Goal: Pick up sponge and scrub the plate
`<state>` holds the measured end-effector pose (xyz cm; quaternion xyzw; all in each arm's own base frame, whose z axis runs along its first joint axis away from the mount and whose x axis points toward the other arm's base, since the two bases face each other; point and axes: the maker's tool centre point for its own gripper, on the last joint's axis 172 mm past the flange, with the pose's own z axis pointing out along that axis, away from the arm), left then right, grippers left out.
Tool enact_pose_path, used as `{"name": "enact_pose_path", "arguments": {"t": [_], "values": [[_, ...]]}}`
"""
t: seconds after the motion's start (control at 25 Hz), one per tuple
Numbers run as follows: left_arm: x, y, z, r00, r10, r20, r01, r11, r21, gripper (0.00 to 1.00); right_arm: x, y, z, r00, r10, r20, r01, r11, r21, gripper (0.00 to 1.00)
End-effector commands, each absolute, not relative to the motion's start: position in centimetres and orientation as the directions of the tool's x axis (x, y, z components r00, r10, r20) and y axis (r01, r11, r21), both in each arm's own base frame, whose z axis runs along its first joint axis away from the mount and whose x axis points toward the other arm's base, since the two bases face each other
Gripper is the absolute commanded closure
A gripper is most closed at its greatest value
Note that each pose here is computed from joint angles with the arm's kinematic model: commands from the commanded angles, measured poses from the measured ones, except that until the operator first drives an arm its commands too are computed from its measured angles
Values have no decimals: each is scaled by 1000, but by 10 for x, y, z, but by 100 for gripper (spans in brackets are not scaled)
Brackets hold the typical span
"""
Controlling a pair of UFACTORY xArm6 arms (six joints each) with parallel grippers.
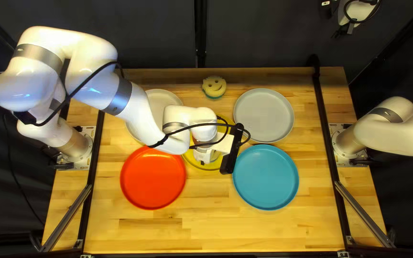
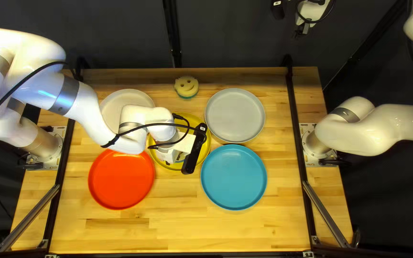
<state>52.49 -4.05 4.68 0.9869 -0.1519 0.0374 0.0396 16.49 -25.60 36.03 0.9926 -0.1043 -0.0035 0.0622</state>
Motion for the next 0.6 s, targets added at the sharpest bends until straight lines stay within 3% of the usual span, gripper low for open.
{"name": "enact_pose_path", "arguments": {"t": [0.04, 0.36, 0.6], "values": [[531, -17, 46, 952, -295, 81, -300, -951, 71, 100, 165, -256, 360, 978, -207, 6, -207, -971, 124, 0], [550, 12, 45, 954, -288, 81, -294, -953, 71, 100, 165, -256, 360, 978, -207, 6, -207, -971, 124, 0], [559, -21, 52, 946, -310, 92, -315, -947, 54, 100, 165, -256, 360, 978, -207, 6, -207, -971, 124, 0]]}}
